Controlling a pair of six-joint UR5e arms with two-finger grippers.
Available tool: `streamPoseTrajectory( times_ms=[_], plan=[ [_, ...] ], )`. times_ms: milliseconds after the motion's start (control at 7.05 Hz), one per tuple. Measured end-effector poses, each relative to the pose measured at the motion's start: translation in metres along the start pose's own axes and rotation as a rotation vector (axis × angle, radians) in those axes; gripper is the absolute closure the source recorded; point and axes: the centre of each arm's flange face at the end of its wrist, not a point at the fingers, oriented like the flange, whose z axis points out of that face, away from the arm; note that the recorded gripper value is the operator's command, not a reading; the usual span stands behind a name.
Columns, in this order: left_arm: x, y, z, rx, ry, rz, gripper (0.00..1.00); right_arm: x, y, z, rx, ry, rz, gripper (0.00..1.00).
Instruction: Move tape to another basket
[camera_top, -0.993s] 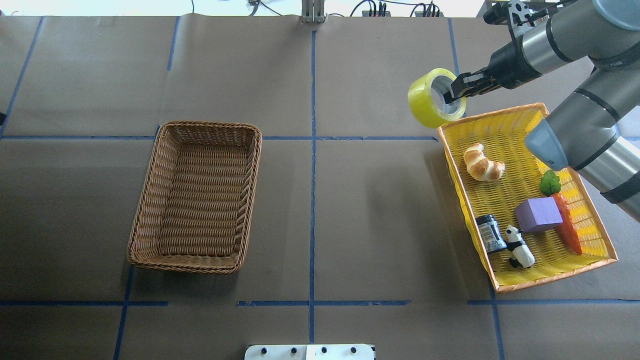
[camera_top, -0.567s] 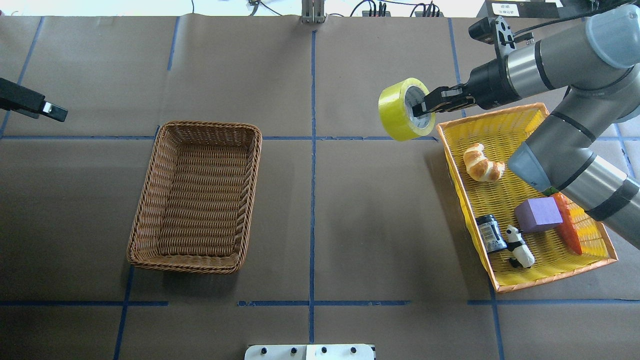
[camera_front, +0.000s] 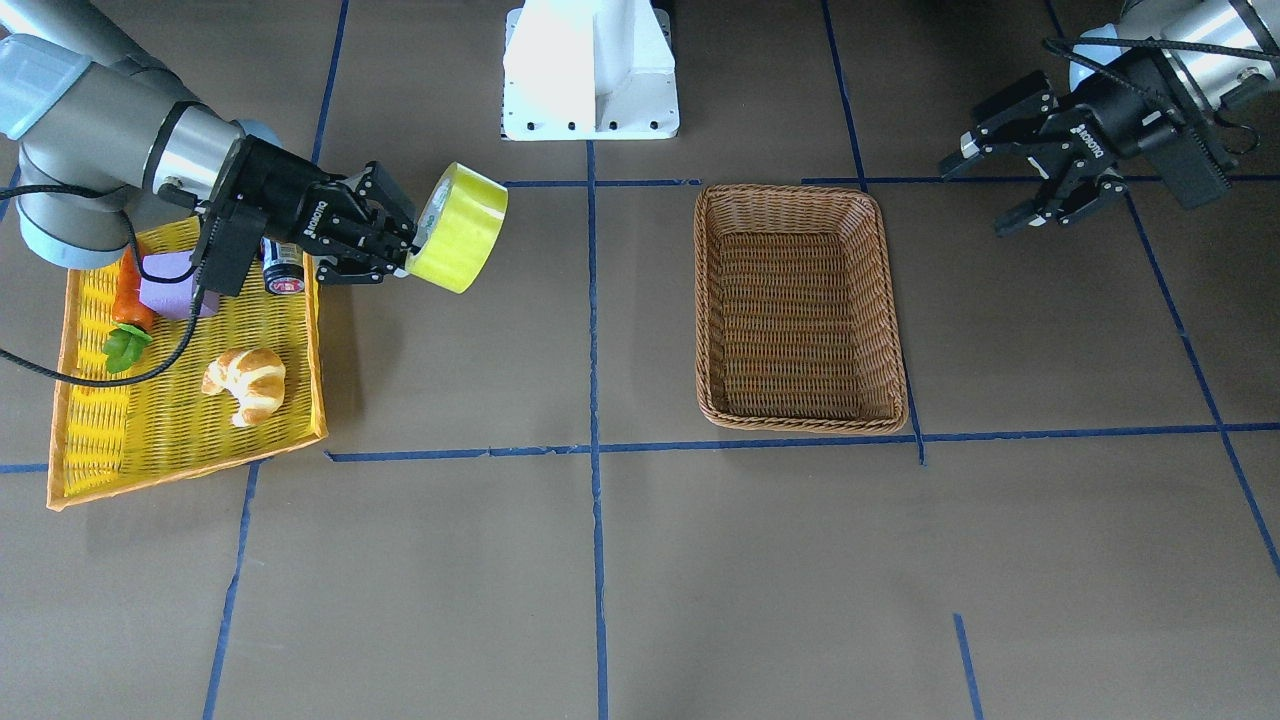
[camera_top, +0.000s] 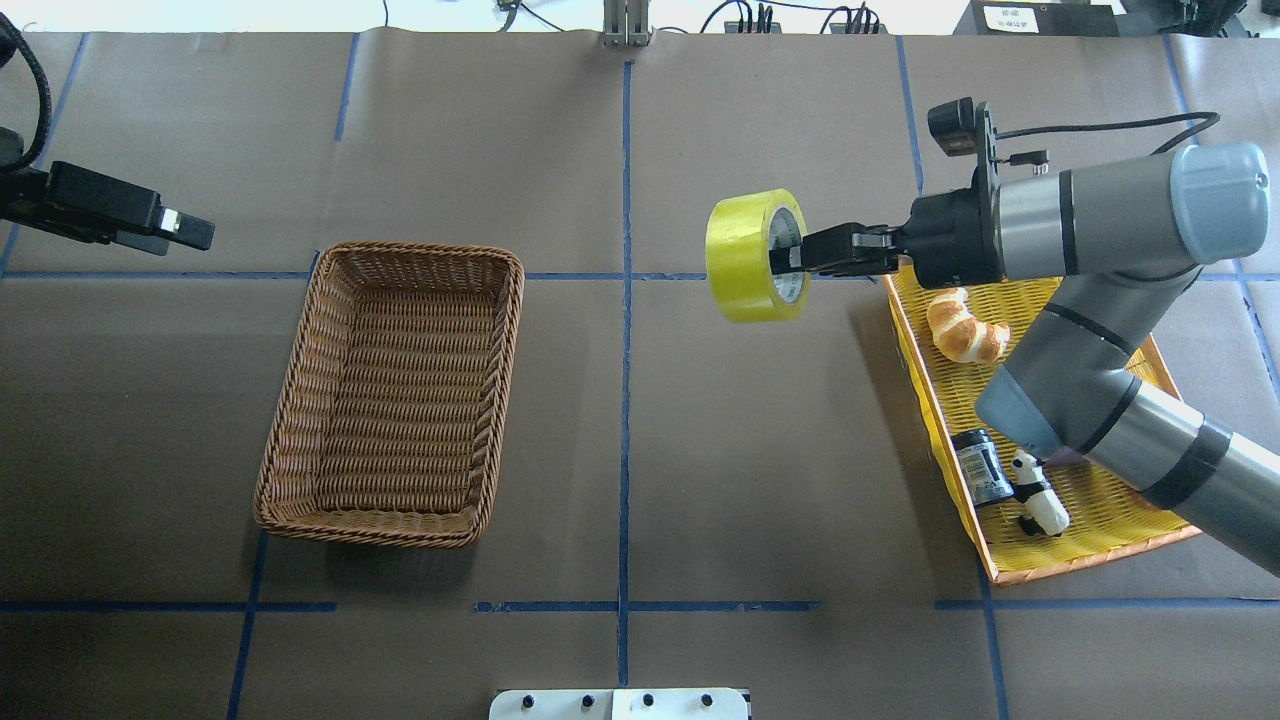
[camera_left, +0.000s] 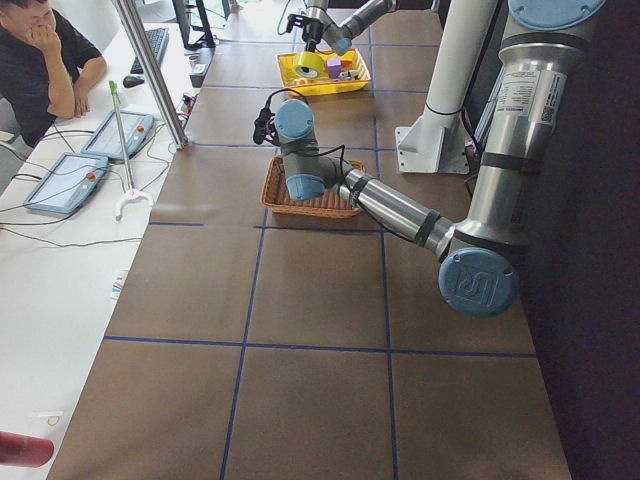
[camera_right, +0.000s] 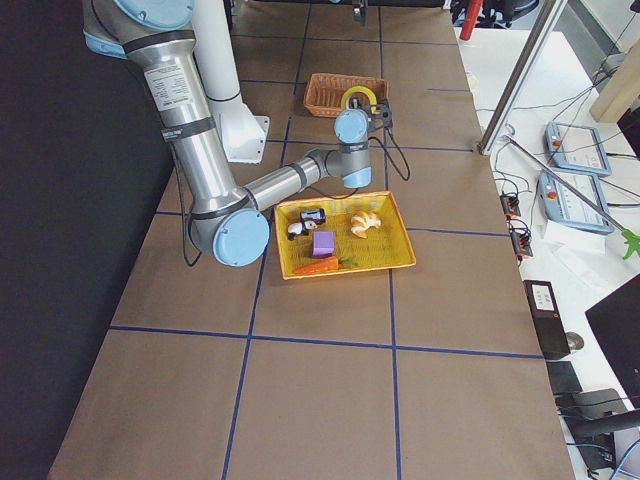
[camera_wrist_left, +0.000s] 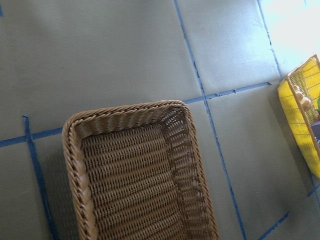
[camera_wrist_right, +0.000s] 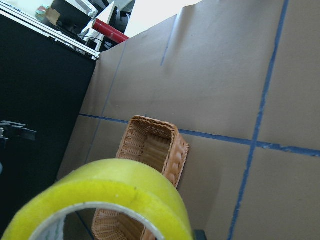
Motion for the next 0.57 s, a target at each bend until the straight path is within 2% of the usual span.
streamPoseTrajectory(
  times_ms=[284, 567],
  plan=[
    [0.043, 0.013, 0.028, 0.074, 0.155, -0.118, 0.00, -0.014, 0.021, 0.007, 0.018, -0.072, 0.016, 1.00],
    [0.088, 0.020, 0.038, 0.081, 0.309, -0.230, 0.00, -0.045, 0.036, 0.006, 0.023, -0.142, 0.060, 1.00]
  ],
)
